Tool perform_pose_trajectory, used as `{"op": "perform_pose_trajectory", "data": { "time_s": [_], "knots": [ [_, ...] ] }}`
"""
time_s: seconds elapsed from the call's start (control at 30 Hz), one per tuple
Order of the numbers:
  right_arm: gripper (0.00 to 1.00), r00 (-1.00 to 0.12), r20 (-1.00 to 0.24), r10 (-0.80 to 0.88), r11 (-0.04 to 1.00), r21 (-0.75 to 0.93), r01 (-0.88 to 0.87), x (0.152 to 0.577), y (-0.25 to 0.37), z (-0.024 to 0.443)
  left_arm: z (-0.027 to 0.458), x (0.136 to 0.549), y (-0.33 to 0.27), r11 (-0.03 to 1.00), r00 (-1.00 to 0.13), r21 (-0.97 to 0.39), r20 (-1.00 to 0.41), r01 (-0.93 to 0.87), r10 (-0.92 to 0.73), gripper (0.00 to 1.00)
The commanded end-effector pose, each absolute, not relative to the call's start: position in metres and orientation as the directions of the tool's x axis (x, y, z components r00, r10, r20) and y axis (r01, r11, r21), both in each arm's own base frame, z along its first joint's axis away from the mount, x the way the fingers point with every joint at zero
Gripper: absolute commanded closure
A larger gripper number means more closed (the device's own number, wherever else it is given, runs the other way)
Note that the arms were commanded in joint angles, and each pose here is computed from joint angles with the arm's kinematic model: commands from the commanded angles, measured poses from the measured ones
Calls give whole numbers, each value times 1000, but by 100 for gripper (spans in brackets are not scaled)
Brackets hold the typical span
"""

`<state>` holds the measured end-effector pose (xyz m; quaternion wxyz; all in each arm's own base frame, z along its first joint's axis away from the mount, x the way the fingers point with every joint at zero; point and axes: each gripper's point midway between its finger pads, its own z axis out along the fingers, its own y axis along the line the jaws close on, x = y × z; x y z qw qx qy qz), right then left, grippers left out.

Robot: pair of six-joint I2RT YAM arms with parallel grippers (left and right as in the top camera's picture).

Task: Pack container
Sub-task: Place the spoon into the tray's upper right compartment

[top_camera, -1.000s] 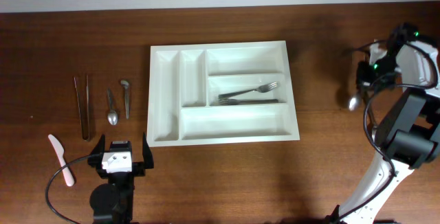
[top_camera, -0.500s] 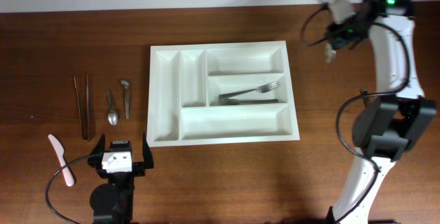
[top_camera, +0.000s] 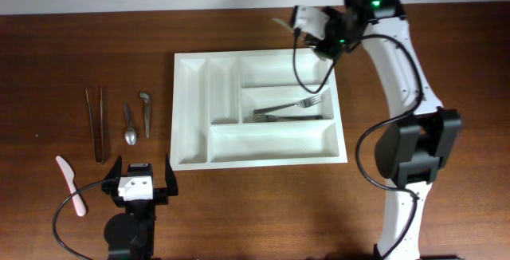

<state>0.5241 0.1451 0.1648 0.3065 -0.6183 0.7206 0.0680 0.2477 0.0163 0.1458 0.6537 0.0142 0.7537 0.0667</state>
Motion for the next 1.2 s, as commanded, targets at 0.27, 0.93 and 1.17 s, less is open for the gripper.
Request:
{"op": "perform_pose_trajectory", "data": {
  "time_s": [0.27,0.93,1.17],
  "knots": [
    [96,-3,-507,-862,123,-203,-971,520,176,108,144,248,18,988,-146,136,-981,-72,124,1],
    [19,-500,-444,-744,615,-164,-771,534,104,164,143,248,18,988,-147,136,-981,-72,124,1],
    [36,-813,-288,-506,860,-103,-499,475,-9,213,144,248,18,988,-146,136,-981,-72,124,1]
  ]
}}
